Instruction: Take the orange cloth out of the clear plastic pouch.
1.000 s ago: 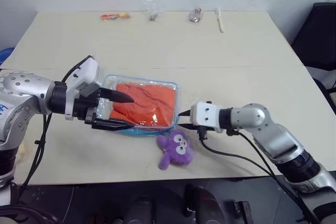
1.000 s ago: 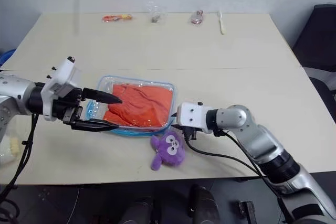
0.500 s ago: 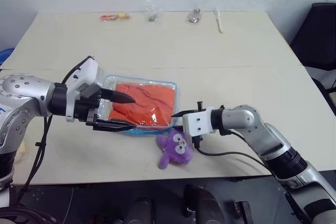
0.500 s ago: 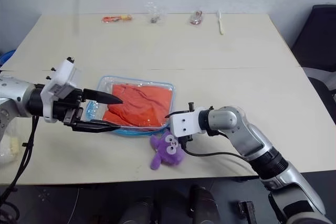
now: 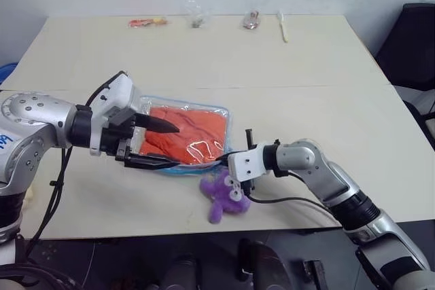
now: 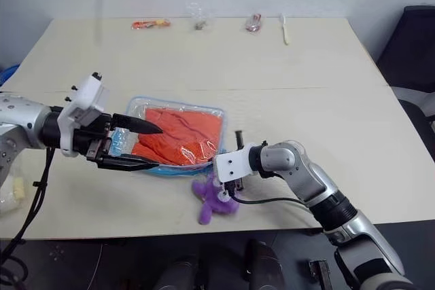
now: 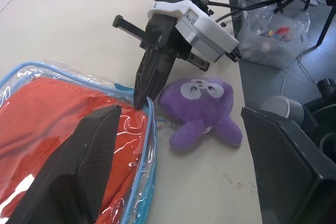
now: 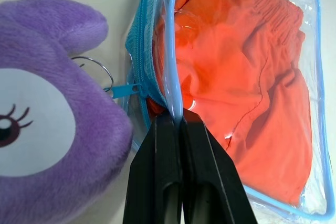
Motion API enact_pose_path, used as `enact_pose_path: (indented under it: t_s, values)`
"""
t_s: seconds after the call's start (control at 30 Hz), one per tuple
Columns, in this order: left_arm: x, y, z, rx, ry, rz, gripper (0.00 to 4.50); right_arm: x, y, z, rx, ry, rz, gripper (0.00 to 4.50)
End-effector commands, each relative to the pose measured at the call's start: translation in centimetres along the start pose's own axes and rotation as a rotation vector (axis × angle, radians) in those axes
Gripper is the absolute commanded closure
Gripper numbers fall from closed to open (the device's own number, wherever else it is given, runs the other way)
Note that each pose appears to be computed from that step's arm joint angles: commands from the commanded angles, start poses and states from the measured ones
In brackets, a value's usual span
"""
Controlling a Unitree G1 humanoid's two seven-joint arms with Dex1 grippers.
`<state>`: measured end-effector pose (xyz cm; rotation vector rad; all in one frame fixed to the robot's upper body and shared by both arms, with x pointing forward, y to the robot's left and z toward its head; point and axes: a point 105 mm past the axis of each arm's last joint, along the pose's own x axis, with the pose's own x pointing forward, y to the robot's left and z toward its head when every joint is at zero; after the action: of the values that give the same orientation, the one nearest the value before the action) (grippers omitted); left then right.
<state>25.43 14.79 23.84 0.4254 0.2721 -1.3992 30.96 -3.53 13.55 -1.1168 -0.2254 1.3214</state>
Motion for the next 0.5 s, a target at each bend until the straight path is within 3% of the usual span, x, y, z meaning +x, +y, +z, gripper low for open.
enact_pose_path:
  t_s: [0.03, 0.3, 0.5]
  values:
    - [1.3, -1.7, -0.7, 0.097, 0.072, -0.084, 0.62, -0.9, -1.2, 0.3, -0.034, -0.01, -0.023, 4.47]
    - [5.1, -3.4, -2.3, 0.352, 0.157, -0.267, 0.62, -1.4, -1.0, -0.8, -0.022, 0.033, -0.008, 4.47]
    - [8.3, -2.3, -4.4, 0.614, 0.185, -0.326, 0.62, -1.6, -0.6, -0.8, -0.012, 0.035, 0.002, 4.47]
